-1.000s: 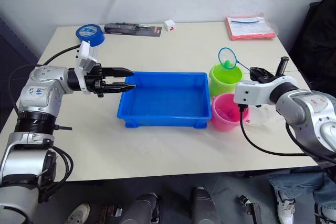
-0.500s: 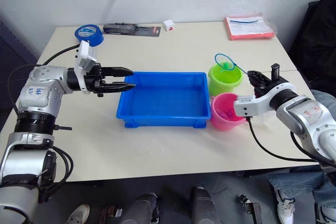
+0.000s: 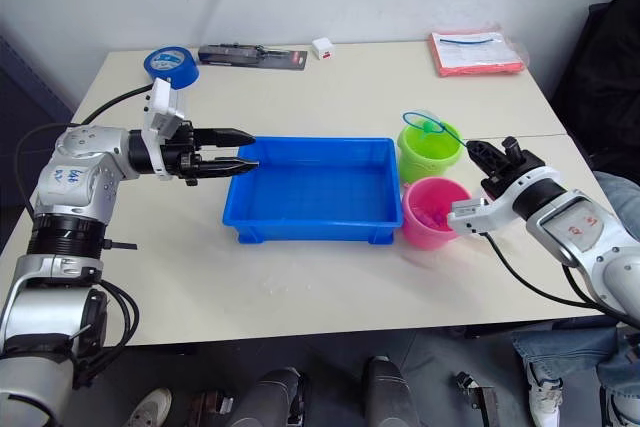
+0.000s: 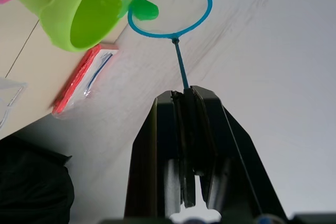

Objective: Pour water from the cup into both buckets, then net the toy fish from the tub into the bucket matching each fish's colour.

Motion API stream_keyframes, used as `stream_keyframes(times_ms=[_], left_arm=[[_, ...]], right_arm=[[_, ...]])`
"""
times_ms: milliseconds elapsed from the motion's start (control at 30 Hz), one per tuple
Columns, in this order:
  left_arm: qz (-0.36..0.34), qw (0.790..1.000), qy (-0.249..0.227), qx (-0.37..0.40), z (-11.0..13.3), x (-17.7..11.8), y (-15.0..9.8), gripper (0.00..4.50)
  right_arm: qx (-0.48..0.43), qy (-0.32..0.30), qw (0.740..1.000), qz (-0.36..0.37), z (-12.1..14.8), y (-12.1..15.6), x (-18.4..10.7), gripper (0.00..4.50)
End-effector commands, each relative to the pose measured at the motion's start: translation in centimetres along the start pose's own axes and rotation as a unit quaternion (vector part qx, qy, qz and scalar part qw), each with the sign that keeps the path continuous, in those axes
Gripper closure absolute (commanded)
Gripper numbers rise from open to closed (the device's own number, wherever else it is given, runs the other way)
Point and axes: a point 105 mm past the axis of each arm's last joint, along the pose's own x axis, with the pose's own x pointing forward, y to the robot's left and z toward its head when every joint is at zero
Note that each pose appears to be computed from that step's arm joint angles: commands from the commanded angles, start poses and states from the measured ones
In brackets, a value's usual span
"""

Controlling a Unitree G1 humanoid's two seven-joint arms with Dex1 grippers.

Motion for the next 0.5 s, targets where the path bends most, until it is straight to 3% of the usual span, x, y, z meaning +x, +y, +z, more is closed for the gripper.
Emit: stream_keyframes(times_ms=[33, 133, 233, 500], left_arm=[[0.006, 1.0, -0.009, 0.016, 0.86, -0.37, 0.0, 1.71], [0.007, 1.0, -0.009, 0.016, 0.85, -0.48, 0.01, 1.71], [0.009, 1.0, -0.008, 0.016, 0.82, -0.53, 0.03, 1.71], [0.011, 1.0, -0.007, 0.017, 0.82, -0.68, 0.05, 1.71]], right_arm=[[-0.025, 0.027, 0.999, -0.024, -1.5, -1.07, -0.29, 3.7], [-0.022, 0.03, 0.999, -0.025, -1.48, -0.99, -0.3, 3.7], [0.051, 0.029, 0.998, -0.02, -1.13, -0.59, -0.2, 3.7], [0.055, 0.025, 0.998, -0.027, -0.92, -0.9, -0.23, 3.7]])
